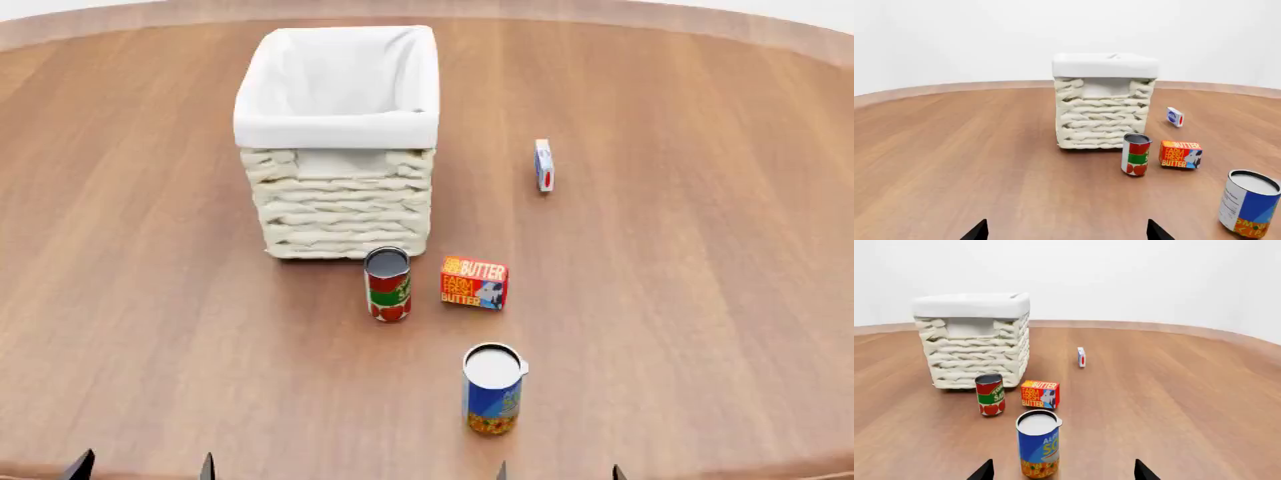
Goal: Pick up the alphabet soup and put it in the basket.
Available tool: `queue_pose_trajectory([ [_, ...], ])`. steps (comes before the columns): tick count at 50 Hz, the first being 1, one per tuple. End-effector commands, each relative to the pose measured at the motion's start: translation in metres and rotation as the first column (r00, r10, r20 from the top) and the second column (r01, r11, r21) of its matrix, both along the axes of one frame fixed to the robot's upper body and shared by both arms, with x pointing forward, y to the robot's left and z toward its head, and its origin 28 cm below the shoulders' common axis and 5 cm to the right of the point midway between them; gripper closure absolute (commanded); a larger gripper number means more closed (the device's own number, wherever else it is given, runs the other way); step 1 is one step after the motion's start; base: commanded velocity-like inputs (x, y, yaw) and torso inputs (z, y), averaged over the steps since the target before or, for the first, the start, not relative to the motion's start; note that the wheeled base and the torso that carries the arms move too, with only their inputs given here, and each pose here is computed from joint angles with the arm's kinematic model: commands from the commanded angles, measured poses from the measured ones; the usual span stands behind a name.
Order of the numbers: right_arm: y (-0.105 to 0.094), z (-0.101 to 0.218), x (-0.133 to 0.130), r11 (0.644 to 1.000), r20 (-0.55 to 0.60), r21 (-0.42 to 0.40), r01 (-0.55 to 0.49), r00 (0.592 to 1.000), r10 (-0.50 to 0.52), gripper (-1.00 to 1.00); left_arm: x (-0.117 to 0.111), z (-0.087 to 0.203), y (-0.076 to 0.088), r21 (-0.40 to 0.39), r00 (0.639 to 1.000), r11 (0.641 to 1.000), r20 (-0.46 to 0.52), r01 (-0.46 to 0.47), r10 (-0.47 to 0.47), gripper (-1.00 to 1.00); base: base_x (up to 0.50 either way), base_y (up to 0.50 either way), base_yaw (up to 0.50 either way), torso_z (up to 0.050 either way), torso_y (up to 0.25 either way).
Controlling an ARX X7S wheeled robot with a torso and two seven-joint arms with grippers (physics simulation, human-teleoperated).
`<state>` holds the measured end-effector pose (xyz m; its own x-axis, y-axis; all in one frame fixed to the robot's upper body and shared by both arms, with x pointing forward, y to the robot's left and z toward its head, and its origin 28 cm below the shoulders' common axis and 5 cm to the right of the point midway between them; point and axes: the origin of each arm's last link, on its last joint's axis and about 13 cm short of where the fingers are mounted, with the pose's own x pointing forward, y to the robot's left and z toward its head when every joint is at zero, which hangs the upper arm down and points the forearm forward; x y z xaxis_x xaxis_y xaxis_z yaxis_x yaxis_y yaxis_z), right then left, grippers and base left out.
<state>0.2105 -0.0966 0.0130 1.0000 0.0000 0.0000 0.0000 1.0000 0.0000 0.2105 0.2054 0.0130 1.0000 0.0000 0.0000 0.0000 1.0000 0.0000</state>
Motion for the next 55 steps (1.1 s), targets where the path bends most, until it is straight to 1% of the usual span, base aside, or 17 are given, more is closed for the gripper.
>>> queue_pose_trajectory([
  [1,0.0,0.001,0.0,1.0,0.0,0.0,0.0,1.0,0.0,-1.0,-0.001,0.002,0.0,0.0,1.0,1.0,0.0,0.0,0.0,-1.0,0.0,0.0,0.0,0.0,0.0],
  [2,0.002,0.004,-0.002,1.0,0.013,0.002,-0.003,1.0,0.003,-1.0,-0.001,0.004,0.0,0.022,1.0,1.0,0.007,-0.002,0.002,-1.0,0.0,0.0,0.0,0.0,0.0],
  [4,0.003,0.013,-0.006,1.0,0.05,0.007,-0.026,0.998,0.026,-1.0,-0.006,0.013,0.0,0.026,0.999,1.0,0.034,-0.008,0.007,-1.0,0.0,0.0,0.0,0.0,0.0],
  [6,0.003,0.019,-0.009,1.0,0.066,-0.003,-0.017,0.998,0.017,-1.0,-0.009,0.018,0.0,0.037,0.998,0.999,0.054,-0.013,0.011,-1.0,0.0,0.0,0.0,0.0,0.0],
  [7,0.003,0.021,-0.01,1.0,0.077,0.009,-0.021,0.997,0.02,-1.0,-0.01,0.02,0.0,0.043,0.998,0.999,0.057,-0.016,0.013,-1.0,0.0,0.0,0.0,0.0,0.0],
  [8,0.003,0.027,-0.013,1.0,0.095,0.003,-0.023,0.995,0.022,-1.0,-0.013,0.026,0.0,0.037,0.996,0.999,0.082,-0.018,0.015,-1.0,0.0,0.0,0.0,0.0,0.0],
  [10,0.004,0.032,-0.016,1.0,0.12,-0.013,-0.019,0.993,0.02,-1.0,-0.017,0.032,-0.001,0.052,0.995,0.998,0.102,-0.019,0.013,-1.0,0.0,0.0,0.0,0.0,0.0],
  [13,0.004,0.047,-0.02,1.0,0.148,-0.001,-0.026,0.989,0.026,-1.0,-0.024,0.044,-0.001,0.05,0.988,0.999,0.151,-0.021,0.013,-1.0,0.0,0.0,0.0,0.0,0.0],
  [15,0.005,0.048,-0.024,0.999,0.174,0.006,-0.036,0.984,0.034,-1.0,-0.028,0.051,-0.001,0.047,0.985,0.999,0.171,-0.023,0.014,-1.0,0.0,0.0,0.0,0.0,0.0],
  [16,0.005,0.054,-0.029,0.999,0.198,0.004,-0.038,0.979,0.036,-1.0,-0.033,0.057,-0.002,0.058,0.981,0.998,0.191,-0.028,0.017,-1.0,0.0,0.0,0.0,0.0,0.0],
  [21,0.006,0.07,-0.039,0.999,0.245,0.001,-0.049,0.968,0.047,-1.0,-0.045,0.073,-0.003,0.064,0.968,0.997,0.25,-0.038,0.02,-1.0,0.0,0.0,0.0,0.0,0.0],
  [27,0.007,0.081,-0.048,0.998,0.285,-0.001,-0.057,0.957,0.055,-1.0,-0.058,0.087,-0.005,0.065,0.957,0.997,0.291,-0.03,0.01,-1.0,0.0,0.0,0.0,0.0,0.0],
  [30,0.008,0.084,-0.052,0.998,0.292,-0.003,-0.061,0.955,0.06,-1.0,-0.064,0.092,-0.006,0.066,0.953,0.997,0.303,-0.027,0.005,-1.0,0.0,0.0,0.0,0.0,0.0],
  [37,0.009,0.085,-0.051,0.998,0.281,-0.005,-0.061,0.958,0.059,-1.0,-0.064,0.093,-0.007,0.069,0.952,0.997,0.307,-0.02,-0.002,-1.0,0.0,0.0,0.0,0.0,0.0],
  [39,0.008,0.086,-0.051,0.997,0.281,0.016,-0.075,0.957,0.068,-1.0,-0.065,0.094,-0.007,0.068,0.951,0.998,0.311,-0.018,-0.004,-1.0,0.0,0.0,0.0,0.0,0.0],
  [40,0.009,0.085,-0.05,0.998,0.28,0.005,-0.068,0.958,0.064,-1.0,-0.065,0.094,-0.006,0.069,0.95,0.997,0.312,-0.021,-0.001,-1.0,0.35,0.0,0.0,0.0,0.0],
  [55,0.009,0.088,-0.051,0.998,0.282,0.005,-0.065,0.957,0.061,-1.0,-0.065,0.094,-0.007,0.07,0.952,0.997,0.307,-0.024,0.001,-1.0,0.5,0.0,0.0,0.0,0.0],
])
